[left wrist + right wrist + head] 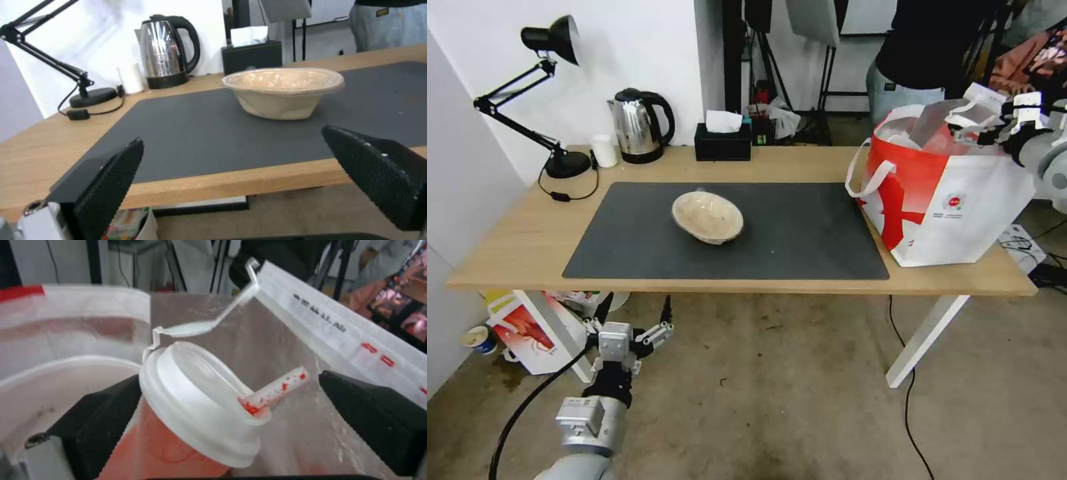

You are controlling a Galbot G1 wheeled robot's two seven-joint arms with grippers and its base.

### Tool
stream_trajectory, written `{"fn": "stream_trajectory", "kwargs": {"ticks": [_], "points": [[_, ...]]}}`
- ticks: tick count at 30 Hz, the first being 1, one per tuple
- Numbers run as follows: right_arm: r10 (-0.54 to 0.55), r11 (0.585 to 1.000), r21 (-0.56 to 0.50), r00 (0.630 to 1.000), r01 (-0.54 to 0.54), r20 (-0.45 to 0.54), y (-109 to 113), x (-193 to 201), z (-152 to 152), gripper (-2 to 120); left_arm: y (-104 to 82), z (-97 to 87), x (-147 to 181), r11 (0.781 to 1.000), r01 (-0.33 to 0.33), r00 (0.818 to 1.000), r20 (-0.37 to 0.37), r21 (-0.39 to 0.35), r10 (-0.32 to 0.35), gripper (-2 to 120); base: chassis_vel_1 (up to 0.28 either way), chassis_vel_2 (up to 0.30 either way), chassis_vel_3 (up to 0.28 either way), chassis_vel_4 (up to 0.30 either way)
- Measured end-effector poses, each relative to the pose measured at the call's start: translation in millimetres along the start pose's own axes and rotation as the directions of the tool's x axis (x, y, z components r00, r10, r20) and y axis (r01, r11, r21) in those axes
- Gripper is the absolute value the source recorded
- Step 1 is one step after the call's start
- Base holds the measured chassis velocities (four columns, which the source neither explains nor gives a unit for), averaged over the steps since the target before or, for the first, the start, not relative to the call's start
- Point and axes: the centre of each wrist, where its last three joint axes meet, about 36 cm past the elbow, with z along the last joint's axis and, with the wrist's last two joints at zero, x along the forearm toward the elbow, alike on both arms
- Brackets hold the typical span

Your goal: Pick up the trash from the table and place it into the takeout bag.

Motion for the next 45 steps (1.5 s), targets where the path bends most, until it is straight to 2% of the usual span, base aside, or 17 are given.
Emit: {"fn": "stream_trajectory", "kwargs": {"ticks": [5,12,21,26,35,39,41,45], "points": [[0.009,1.0,0.015,0.998,-0.008,-0.056,-1,2,-4,100,0.0,0.0,0,1.0,0.0,1.0,0.0,0.0,0.0,100,0.0,0.0,0.0,0.0],[-0.016,1.0,0.015,0.997,0.018,-0.074,4,5,-8,100,0.0,0.0,0,1.0,0.0,1.0,0.0,0.0,0.0,100,0.0,0.0,0.0,0.0],[0.024,1.0,-0.003,0.991,-0.025,-0.135,6,10,-24,100,0.0,0.0,0,1.0,0.0,1.0,0.0,0.0,0.0,100,0.0,0.0,0.0,0.0],[0.006,0.996,-0.089,0.992,-0.017,-0.125,5,13,-33,100,0.0,0.0,0,1.0,0.0,1.0,0.0,0.0,0.0,100,0.0,0.0,0.0,0.0],[0.068,0.981,-0.172,0.991,-0.088,-0.117,15,17,-50,100,0.0,0.0,0,1.0,0.0,1.0,0.0,0.0,0.0,100,0.0,0.0,0.0,0.0],[0.065,0.96,-0.264,0.992,-0.092,-0.108,16,19,-59,100,0.0,0.0,0,1.0,0.0,1.0,0.0,0.0,0.0,100,0.0,0.0,0.0,0.0],[0.064,0.944,-0.312,0.985,-0.111,-0.157,20,21,-64,100,0.0,0.0,0,1.0,0.0,1.0,0.0,0.0,0.0,100,0.0,0.0,0.0,0.0],[0.092,0.932,-0.327,0.974,-0.158,-0.207,27,17,-65,100,0.0,0.0,0,1.0,0.0,1.0,0.0,0.0,0.0,100,0.0,0.0,0.0,0.0]]}}
